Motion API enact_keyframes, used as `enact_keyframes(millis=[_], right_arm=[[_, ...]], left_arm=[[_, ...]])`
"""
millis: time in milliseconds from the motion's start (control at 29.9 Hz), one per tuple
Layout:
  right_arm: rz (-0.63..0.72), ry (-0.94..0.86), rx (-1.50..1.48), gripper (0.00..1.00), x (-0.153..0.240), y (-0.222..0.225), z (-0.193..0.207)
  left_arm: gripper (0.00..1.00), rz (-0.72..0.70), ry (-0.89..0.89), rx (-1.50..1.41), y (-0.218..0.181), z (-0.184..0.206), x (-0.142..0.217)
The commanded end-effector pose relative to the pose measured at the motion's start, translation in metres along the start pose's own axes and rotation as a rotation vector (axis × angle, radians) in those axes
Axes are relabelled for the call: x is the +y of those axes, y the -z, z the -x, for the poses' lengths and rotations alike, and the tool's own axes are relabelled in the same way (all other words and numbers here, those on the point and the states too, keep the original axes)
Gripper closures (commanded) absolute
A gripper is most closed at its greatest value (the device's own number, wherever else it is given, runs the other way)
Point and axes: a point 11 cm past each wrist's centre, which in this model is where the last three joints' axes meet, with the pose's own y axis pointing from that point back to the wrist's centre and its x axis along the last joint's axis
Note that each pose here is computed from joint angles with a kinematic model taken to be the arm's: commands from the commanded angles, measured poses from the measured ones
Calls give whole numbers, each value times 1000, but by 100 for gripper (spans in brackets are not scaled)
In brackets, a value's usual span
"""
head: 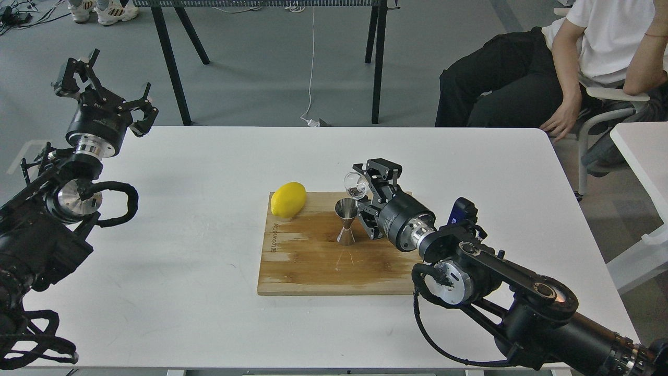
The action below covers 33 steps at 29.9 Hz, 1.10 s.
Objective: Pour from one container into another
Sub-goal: 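Tilt the clear glass with the right gripper to pour into the jigger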
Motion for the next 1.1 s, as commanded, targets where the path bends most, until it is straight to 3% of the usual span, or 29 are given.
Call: enact_keyframes(millis=[0,1068], right_arm=[[-6,-13,59,65,-2,-2,-1],[-68,-6,337,65,-6,-19,7]], left_arm=[[0,4,0,0,-1,0,0],[0,21,-4,-9,-7,-3,1]])
